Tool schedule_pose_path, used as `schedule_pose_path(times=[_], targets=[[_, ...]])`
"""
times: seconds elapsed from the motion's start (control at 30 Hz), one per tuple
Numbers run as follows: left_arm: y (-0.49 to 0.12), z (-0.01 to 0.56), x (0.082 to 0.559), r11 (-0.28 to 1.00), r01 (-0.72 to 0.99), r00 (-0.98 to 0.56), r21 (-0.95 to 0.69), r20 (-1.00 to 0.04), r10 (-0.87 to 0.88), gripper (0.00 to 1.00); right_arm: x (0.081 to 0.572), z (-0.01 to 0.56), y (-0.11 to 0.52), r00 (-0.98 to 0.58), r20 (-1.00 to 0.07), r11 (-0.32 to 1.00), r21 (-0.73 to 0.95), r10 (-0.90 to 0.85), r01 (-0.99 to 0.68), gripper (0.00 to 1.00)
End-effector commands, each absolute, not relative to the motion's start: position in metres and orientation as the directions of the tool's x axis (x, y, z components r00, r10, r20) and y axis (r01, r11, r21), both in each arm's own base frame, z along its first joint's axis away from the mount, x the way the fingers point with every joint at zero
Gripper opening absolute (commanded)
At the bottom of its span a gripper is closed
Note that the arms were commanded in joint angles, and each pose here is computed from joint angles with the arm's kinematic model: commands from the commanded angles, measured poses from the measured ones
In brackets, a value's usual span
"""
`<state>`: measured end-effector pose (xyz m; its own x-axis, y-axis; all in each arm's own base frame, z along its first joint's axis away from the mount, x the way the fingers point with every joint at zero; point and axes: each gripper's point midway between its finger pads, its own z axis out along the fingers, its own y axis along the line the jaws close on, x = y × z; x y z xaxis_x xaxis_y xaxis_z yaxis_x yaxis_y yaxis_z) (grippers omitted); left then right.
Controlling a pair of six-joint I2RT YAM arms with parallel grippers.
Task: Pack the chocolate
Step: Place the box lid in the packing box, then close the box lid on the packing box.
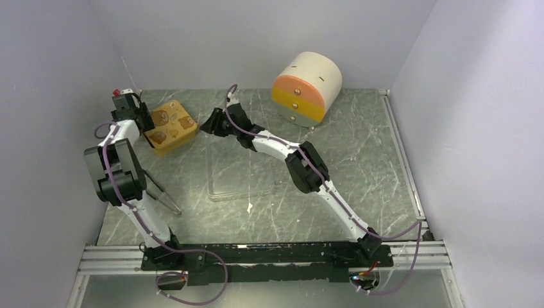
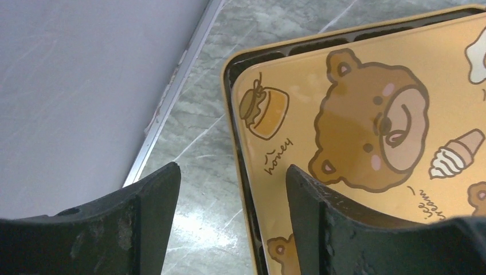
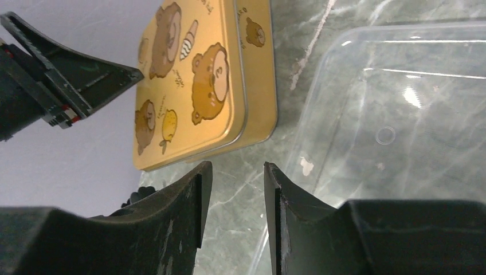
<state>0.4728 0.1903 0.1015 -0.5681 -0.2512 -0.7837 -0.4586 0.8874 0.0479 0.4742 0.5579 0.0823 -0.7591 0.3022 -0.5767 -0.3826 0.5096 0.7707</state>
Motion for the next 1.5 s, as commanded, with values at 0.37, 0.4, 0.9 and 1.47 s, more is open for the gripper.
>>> schedule_pose_path(times=[0.37, 0.4, 0.9, 1.47], targets=[[0.084, 0.21, 0.499, 0.926, -0.094, -0.566, 0.364, -0.785, 0.251, 0.78, 0.453, 0.191, 0.522, -0.67, -0.657, 0.429, 0.746, 0.346, -0.51, 0.51], [0.071, 0.208, 0.5, 0.916, -0.035, -0.576, 0.399, -0.757, 0.307, 0.77, 0.449, 0.196, 0.515, -0.661, -0.667, 0.433, 0.737, 0.344, -0.519, 0.52], [-0.011, 0.14, 0.496, 0.687, 0.491, -0.526, 0.536, -0.446, 0.724, 0.82, 0.43, 0.206, 0.392, -0.623, -0.697, 0.542, 0.697, 0.355, -0.47, 0.63], [-0.001, 0.112, 0.501, 0.62, 0.489, -0.513, 0.614, -0.372, 0.773, 0.83, 0.439, 0.21, 0.384, -0.634, -0.677, 0.502, 0.723, 0.375, -0.475, 0.65]])
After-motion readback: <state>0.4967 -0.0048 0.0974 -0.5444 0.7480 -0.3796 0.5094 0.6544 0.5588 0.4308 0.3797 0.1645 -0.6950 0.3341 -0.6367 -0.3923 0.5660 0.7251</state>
